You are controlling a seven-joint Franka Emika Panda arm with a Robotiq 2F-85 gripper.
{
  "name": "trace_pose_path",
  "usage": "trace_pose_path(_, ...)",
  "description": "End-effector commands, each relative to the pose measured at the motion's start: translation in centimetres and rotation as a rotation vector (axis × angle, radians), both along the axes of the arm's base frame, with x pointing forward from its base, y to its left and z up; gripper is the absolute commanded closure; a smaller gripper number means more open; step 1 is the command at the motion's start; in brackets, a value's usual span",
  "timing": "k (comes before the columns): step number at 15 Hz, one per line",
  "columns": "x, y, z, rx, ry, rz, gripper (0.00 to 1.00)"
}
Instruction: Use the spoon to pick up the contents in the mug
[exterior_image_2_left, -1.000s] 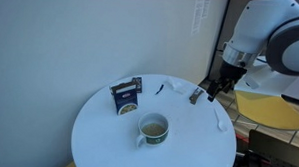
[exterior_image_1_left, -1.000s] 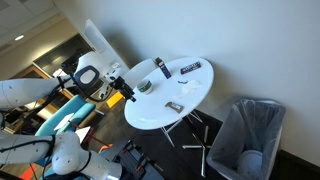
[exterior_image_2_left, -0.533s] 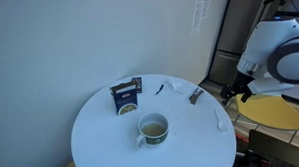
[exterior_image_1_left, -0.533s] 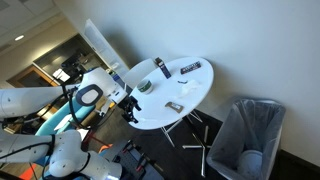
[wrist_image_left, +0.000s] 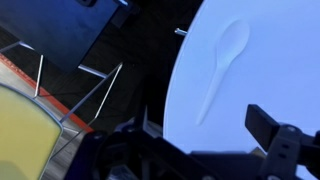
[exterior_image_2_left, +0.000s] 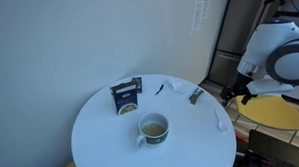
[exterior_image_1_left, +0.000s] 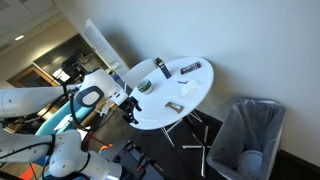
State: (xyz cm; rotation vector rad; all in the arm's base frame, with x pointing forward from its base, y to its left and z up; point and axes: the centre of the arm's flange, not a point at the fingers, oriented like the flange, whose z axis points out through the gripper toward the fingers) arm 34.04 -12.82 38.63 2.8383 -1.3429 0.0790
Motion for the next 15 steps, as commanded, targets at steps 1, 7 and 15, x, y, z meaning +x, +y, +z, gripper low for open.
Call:
trace_pose_path(1, 1.5, -2.7, -0.2, 0.132, -0.010, -0.095, 0.00)
trace_pose_path(7, 2.7, -7.3, -2.8, 0.345, 0.014, -0.245, 0.00)
trace_pose_path(15, 5.7, -8.4, -6.1, 0.439, 0.231, -0.254, 0.00)
